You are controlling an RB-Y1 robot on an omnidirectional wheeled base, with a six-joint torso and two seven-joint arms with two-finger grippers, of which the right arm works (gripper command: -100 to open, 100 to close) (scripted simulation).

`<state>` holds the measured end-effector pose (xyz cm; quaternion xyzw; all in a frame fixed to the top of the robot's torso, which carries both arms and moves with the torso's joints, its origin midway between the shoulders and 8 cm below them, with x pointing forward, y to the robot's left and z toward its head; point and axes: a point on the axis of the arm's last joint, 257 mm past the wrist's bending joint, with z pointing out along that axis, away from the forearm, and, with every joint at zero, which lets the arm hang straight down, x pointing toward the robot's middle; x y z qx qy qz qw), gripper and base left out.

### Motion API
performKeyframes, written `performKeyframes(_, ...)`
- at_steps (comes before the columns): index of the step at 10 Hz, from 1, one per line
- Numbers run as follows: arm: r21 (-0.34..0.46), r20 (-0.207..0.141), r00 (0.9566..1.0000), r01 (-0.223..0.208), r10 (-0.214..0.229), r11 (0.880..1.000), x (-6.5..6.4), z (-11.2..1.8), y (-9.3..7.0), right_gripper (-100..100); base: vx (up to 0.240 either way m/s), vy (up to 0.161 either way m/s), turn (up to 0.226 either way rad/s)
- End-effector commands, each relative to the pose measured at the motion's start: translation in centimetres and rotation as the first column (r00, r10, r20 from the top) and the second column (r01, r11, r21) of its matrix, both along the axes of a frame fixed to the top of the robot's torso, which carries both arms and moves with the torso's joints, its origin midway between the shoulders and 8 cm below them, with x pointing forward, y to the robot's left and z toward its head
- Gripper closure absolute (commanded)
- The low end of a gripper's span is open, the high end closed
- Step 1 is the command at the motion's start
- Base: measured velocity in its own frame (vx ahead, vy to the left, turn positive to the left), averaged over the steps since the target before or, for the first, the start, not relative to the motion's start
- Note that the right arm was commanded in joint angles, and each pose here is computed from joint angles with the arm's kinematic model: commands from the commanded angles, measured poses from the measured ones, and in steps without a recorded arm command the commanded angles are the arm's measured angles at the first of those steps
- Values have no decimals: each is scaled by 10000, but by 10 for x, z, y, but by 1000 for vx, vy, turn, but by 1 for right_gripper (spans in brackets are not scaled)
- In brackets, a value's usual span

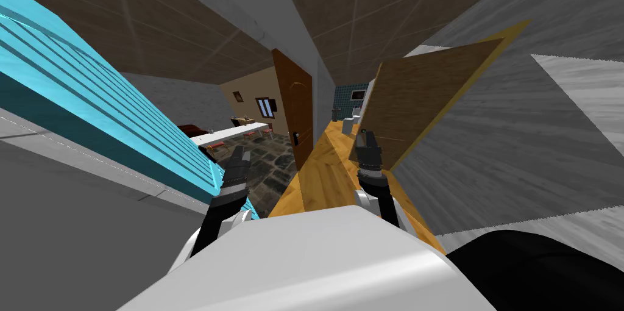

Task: Push the door open

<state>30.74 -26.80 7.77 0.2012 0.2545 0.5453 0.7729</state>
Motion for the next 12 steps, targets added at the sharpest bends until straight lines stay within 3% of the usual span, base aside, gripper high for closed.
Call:
performKeyframes(1,66,-224,9995,-206,208,9998,10,-9,3,-100,172,34,69)
performKeyframes(5,278,-817,9940,-710,730,9971,35,-34,13,-100,144,-76,124)
performKeyframes(9,515,-1412,9823,-1171,1233,9918,60,-59,25,-100,104,-47,98)
performKeyframes(12,693,-1829,9704,-1471,1575,9867,76,-77,34,-100,92,-53,97)
